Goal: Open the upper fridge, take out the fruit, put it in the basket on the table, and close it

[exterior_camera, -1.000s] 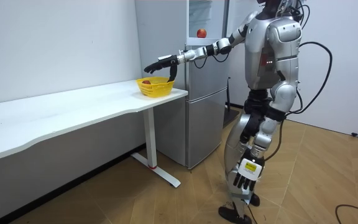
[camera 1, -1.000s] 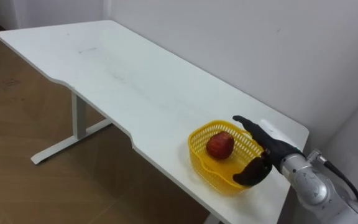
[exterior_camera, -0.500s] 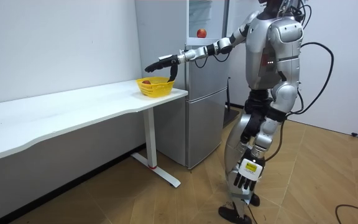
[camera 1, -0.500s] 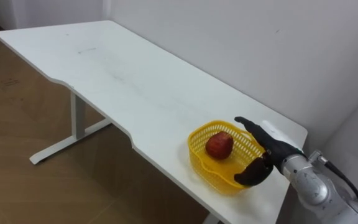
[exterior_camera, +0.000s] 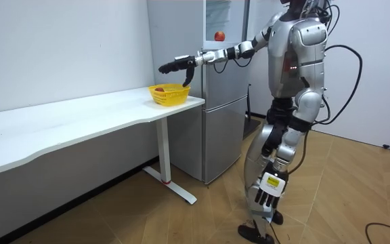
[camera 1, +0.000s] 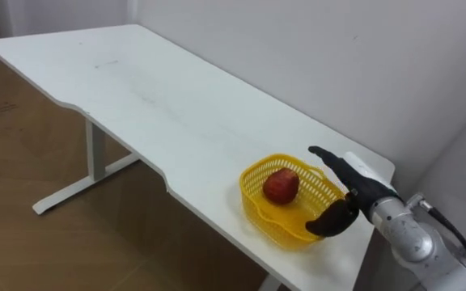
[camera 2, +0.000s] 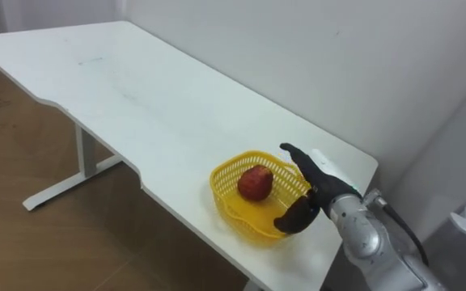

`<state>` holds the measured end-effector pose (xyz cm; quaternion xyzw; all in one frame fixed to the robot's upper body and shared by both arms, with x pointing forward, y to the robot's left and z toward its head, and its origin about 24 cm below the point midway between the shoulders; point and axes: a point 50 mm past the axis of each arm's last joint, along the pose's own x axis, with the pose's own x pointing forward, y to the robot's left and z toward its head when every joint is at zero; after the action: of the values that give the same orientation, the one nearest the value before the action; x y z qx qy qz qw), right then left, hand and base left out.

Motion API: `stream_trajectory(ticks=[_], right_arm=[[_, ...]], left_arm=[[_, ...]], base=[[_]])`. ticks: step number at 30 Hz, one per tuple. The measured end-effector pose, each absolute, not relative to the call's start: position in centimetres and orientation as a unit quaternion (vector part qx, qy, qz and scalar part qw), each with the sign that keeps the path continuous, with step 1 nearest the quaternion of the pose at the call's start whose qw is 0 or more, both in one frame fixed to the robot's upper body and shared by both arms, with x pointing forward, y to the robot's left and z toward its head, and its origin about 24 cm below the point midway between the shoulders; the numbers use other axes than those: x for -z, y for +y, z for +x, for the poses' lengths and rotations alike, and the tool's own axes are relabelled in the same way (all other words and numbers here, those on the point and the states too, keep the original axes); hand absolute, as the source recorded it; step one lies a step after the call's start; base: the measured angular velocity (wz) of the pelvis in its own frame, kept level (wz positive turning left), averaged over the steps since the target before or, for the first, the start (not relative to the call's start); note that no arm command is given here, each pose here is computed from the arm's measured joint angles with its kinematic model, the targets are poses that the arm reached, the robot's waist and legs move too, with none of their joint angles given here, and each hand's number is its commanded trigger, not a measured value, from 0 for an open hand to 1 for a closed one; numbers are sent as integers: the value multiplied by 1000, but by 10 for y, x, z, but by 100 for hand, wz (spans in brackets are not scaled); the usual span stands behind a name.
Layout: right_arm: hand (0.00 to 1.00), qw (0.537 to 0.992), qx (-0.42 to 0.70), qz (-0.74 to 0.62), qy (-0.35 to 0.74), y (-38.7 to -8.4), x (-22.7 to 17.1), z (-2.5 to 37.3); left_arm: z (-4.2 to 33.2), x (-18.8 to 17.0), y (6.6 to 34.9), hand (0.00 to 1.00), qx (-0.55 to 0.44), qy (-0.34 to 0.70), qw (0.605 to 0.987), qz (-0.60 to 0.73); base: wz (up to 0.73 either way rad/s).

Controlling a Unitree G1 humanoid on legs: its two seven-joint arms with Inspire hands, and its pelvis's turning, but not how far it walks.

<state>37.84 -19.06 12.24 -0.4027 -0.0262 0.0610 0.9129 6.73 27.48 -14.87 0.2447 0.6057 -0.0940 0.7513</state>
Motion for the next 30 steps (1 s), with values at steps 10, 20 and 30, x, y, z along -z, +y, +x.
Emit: stream_trajectory(ticks=[10,20,30], right_arm=[[0,936,-61,-296,-183,-172,-188,361],[0,913,-50,-249,-319,-160,-227,327],[0,881,21,-203,-426,-174,-262,294]], left_arm=[[42,154,265,0,95,623,744,222],[20,158,256,0,93,640,737,195],[23,157,258,0,83,627,747,203]], base=[[-7],[-19],[-8]])
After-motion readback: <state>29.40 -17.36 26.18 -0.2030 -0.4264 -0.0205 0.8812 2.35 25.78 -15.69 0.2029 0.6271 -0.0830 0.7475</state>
